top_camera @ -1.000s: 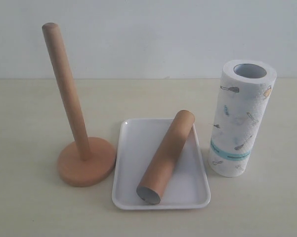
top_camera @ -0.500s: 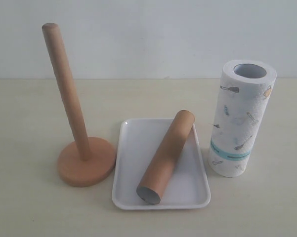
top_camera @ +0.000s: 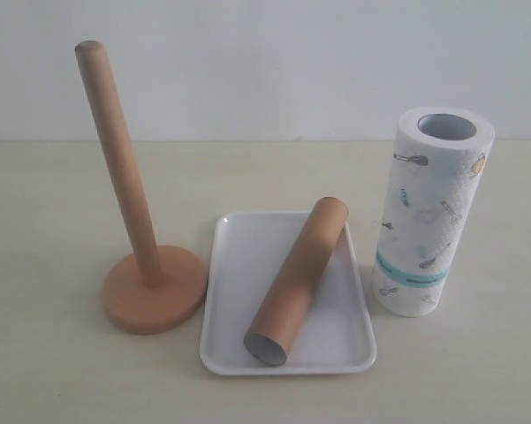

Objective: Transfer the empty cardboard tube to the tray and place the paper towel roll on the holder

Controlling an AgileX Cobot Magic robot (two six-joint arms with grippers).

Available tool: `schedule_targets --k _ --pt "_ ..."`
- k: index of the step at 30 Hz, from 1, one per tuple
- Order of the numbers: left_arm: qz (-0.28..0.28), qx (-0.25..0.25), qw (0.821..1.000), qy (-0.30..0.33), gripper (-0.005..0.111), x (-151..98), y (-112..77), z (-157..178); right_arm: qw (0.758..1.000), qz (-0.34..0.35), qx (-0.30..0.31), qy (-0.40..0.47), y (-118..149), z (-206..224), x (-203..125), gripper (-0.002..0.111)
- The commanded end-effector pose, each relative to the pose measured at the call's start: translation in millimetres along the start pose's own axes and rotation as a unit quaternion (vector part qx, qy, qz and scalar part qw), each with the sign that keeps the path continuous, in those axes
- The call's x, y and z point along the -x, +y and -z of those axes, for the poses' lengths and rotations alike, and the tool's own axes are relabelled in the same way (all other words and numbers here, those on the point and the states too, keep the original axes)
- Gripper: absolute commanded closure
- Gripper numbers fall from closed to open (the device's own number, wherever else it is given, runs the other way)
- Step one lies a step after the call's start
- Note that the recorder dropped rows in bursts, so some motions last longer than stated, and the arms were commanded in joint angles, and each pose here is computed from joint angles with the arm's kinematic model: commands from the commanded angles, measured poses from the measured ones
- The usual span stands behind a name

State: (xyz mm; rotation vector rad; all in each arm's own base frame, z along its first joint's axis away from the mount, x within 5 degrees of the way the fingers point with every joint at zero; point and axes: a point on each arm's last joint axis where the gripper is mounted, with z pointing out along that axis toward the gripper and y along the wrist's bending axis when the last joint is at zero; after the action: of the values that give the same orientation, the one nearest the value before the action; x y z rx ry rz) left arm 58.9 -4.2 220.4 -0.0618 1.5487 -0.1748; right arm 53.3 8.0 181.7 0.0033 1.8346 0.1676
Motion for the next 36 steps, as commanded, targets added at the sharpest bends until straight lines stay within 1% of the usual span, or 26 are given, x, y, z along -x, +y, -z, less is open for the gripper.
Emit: schedule_targets --k 1,2,8,10,36 --pt "-0.021 -0.002 1.000 -0.002 0.103 -12 1.5 3 1.000 0.002 0.001 -0.005 0 0 1 0.104" --pt "-0.028 -0.001 0.999 0.027 0.103 -18 1.8 3 1.000 0.002 0.001 -0.005 0 0 1 0.104" --pt "-0.074 -0.004 0.992 0.099 0.103 -31 2.6 5 1.000 0.002 0.001 -0.005 0 0 1 0.104" --pt "-0.077 -0.004 0.990 0.121 0.103 -35 2.8 6 1.000 0.001 0.001 -0.005 0 0 1 0.104" --pt "-0.079 -0.004 0.990 0.119 0.103 -34 2.9 6 1.000 0.001 0.001 -0.005 0 0 1 0.104"
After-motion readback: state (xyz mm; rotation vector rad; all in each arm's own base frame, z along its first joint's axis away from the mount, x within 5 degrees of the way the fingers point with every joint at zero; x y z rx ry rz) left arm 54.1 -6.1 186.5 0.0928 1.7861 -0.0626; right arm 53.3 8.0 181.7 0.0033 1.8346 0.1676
